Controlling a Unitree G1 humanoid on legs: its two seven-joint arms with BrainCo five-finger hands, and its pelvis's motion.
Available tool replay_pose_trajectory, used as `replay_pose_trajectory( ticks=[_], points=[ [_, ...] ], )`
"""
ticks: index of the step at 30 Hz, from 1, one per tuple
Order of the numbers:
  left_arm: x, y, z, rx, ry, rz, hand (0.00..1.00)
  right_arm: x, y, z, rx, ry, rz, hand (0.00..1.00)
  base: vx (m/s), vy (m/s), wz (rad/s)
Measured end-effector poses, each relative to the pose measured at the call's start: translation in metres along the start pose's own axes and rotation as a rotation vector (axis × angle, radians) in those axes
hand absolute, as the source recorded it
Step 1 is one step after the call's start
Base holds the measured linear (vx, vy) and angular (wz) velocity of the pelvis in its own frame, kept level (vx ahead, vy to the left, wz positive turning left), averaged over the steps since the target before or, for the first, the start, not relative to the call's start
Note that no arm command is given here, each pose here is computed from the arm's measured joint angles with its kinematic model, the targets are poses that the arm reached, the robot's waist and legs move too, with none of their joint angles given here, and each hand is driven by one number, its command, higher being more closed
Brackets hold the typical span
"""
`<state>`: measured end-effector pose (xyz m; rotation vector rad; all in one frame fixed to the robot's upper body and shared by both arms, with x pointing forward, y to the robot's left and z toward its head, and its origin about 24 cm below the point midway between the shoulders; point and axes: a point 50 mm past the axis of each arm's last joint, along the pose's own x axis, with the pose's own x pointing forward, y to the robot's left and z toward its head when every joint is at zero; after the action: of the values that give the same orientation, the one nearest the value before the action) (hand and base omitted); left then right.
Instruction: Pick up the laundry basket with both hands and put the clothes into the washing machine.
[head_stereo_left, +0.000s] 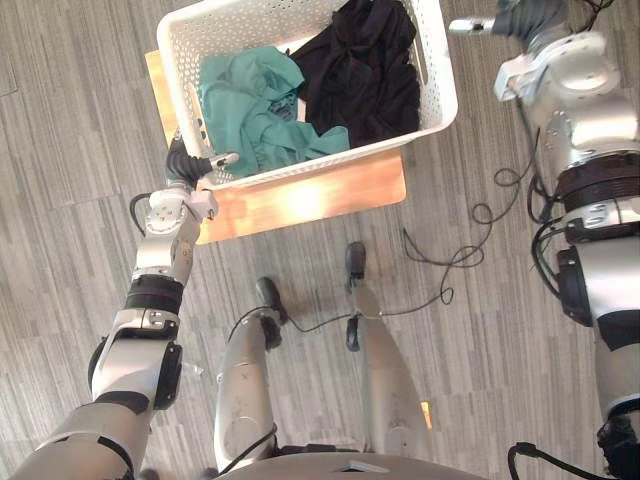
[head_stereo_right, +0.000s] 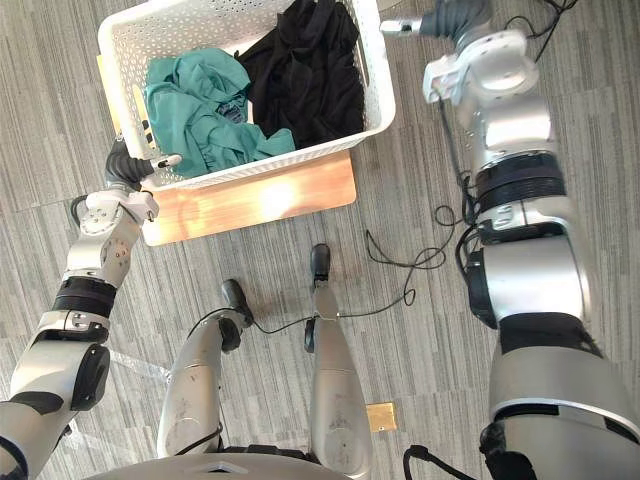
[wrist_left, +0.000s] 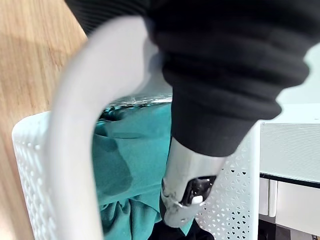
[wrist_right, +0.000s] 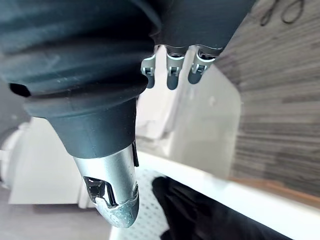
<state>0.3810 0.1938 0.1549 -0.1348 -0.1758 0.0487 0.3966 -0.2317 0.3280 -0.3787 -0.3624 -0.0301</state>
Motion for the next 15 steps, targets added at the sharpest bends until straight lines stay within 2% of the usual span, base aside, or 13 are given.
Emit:
replay_pose_trajectory(
  ticks=[6, 12, 15],
  points=[
    [-0.001, -0.003, 0.001, -0.011, -0.011, -0.008, 0.00, 0.003, 0.018, -0.012, 0.027, 0.052, 0.068, 0.00, 0.03, -0.060, 0.02],
    [-0.002, -0.002, 0.003, -0.070, -0.026, -0.014, 0.00, 0.004, 0.033, -0.013, 0.126, 0.050, 0.120, 0.00, 0.03, -0.059, 0.01],
    [-0.002, -0.003, 0.006, -0.062, -0.037, -0.027, 0.00, 0.004, 0.040, -0.015, 0.108, 0.061, 0.145, 0.00, 0.03, -0.061, 0.03]
  ],
)
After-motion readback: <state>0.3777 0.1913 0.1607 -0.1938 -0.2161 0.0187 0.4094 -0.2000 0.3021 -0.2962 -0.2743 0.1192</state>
